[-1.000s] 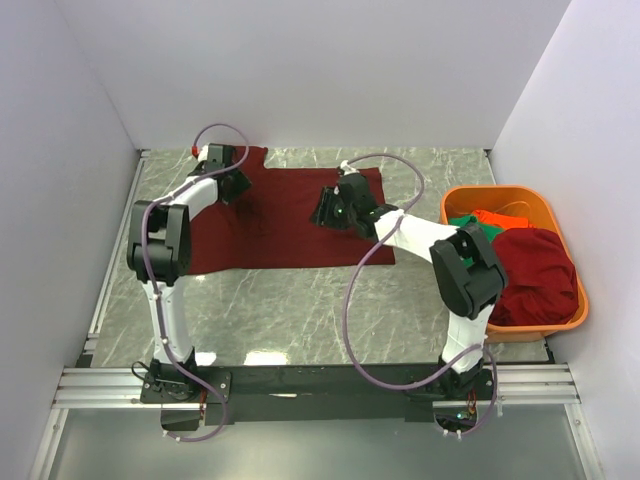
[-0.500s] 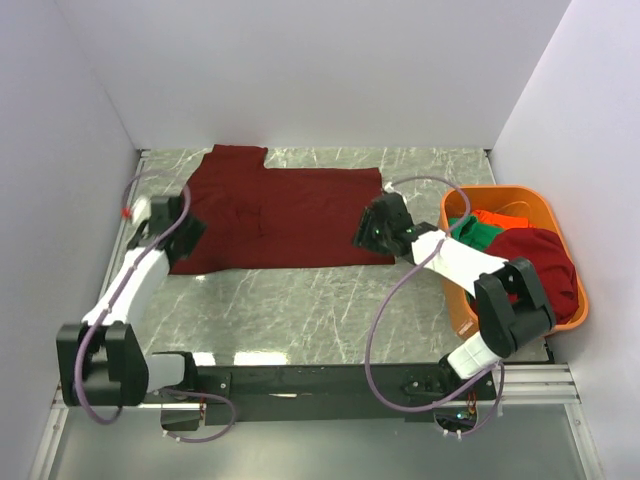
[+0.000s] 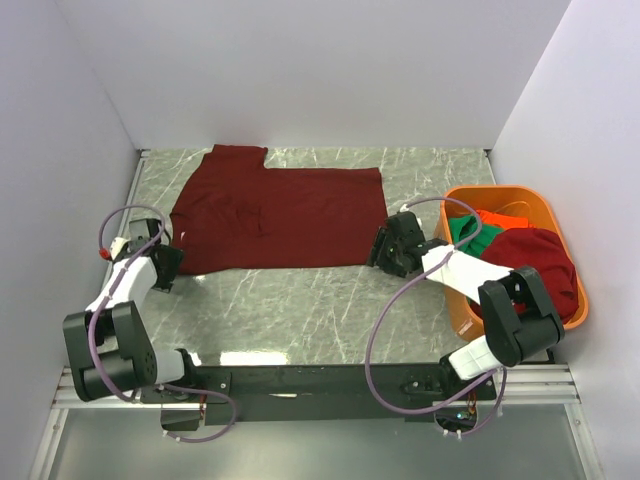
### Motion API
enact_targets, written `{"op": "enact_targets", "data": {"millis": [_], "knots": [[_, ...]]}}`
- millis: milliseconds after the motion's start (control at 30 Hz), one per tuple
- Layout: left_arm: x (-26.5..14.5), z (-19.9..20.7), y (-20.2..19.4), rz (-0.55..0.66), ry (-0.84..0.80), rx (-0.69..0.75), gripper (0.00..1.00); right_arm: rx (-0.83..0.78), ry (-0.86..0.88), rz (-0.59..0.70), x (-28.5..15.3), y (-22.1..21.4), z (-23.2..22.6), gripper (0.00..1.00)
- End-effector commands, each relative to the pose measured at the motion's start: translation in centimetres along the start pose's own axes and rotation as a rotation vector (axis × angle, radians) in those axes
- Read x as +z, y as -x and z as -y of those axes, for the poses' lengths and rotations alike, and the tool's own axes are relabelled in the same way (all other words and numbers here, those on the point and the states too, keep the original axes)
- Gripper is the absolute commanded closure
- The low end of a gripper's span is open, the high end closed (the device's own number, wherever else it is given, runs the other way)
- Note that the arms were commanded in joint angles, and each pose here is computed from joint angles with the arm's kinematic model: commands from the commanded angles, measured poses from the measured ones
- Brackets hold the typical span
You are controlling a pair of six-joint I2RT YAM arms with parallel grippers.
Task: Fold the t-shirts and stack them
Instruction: Fold the tshirt
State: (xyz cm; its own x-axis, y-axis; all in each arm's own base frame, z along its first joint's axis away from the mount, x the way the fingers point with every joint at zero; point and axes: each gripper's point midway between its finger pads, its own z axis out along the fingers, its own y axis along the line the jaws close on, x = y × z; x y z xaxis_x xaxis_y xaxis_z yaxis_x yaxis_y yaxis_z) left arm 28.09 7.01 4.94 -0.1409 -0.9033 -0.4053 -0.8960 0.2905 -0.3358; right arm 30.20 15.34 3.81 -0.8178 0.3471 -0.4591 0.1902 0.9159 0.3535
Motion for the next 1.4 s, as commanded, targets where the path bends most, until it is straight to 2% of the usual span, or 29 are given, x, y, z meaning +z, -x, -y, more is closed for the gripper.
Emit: {"op": "enact_targets", "data": {"millis": [0, 133, 233, 367, 433, 533, 567, 633, 867, 1367], "knots": [[0.6, 1.5, 0.6, 0.0, -0.078, -0.031, 0.35, 0.02, 0.046, 0.049, -0.4, 1.4, -0.4, 0.34], [1.1, 1.2, 1.2, 0.02, -0.061, -0.046, 0.37, 0.027, 0.056, 0.045, -0.3, 1.4, -0.4, 0.34], [1.6, 0.8, 1.7, 0.026, -0.052, -0.062, 0.42, 0.034, 0.049, 0.047, -0.1, 1.4, -0.1, 0.34], [2.4, 0.7, 1.6, 0.011, -0.049, -0.073, 0.61, 0.048, 0.035, 0.052, 0.1, 1.6, 0.1, 0.34], [2.9, 0.8, 1.6, 0.007, -0.049, -0.079, 0.63, 0.053, 0.029, 0.059, 0.2, 1.8, 0.1, 0.34], [3.2, 1.0, 1.8, 0.001, -0.043, -0.079, 0.74, 0.066, 0.03, 0.061, 0.3, 2.0, 0.0, 0.33], [3.3, 1.0, 1.8, 0.002, -0.038, -0.071, 0.85, 0.074, 0.028, 0.058, 0.4, 2.0, 0.0, 0.33], [3.2, 0.6, 2.4, 0.017, -0.009, -0.071, 0.99, 0.085, 0.024, 0.064, 0.4, 2.2, 0.0, 0.33], [2.8, -0.6, 4.0, 0.042, 0.039, -0.087, 0.99, 0.146, -0.013, 0.118, 0.1, 3.8, 0.9, 0.34], [2.0, -0.6, 5.3, 0.05, 0.037, -0.093, 0.99, 0.165, -0.078, 0.077, 0.9, 1.3, 3.0, 0.39]]}}
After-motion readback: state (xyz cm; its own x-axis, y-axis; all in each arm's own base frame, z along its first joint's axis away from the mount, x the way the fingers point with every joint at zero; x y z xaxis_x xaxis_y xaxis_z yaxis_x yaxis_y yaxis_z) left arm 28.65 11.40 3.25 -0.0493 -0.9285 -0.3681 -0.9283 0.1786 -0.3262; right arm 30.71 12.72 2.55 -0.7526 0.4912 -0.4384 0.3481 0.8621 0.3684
